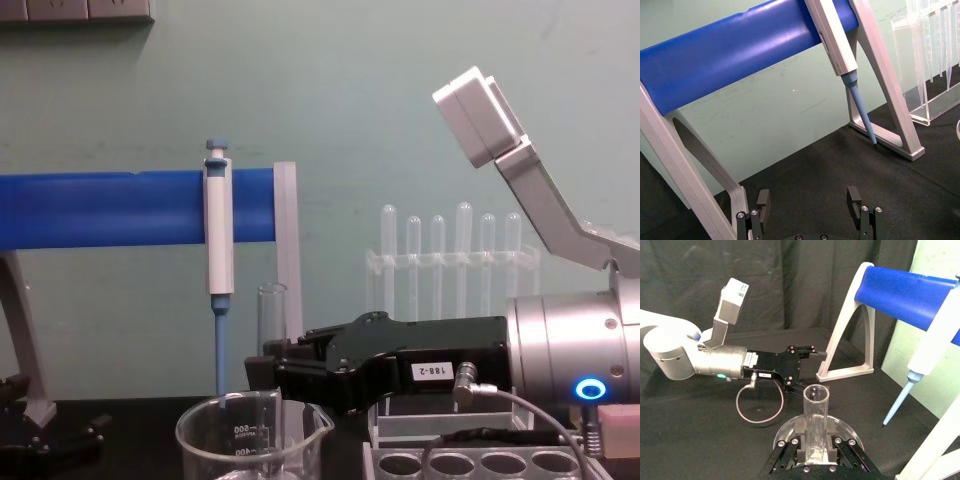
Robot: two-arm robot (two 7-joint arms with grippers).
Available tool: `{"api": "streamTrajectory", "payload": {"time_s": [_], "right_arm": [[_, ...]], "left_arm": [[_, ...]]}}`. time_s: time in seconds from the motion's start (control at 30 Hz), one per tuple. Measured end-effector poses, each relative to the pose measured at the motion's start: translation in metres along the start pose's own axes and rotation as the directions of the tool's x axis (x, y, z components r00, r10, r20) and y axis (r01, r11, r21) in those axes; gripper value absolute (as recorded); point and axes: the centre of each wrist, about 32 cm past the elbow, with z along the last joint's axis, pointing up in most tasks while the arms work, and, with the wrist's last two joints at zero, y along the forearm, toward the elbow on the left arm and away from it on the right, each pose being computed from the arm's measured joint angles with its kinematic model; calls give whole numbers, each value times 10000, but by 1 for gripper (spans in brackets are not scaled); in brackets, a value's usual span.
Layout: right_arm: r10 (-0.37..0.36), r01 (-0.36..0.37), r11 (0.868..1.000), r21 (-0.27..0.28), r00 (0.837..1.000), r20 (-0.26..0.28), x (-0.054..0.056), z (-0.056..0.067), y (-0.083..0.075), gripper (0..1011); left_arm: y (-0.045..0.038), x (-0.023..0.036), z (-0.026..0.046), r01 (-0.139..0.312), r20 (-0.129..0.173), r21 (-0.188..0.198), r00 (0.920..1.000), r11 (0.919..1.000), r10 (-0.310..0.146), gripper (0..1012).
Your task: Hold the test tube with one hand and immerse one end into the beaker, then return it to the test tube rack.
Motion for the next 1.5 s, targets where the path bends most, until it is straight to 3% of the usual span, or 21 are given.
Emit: {"api": "streamTrajectory", "payload": {"time_s": [1.5], "right_arm": [[0,0,10000,0,10000,0,0,0,0,224]], "left_arm": [[0,0,0,0,0,0,10000,10000,0,1000]]}}
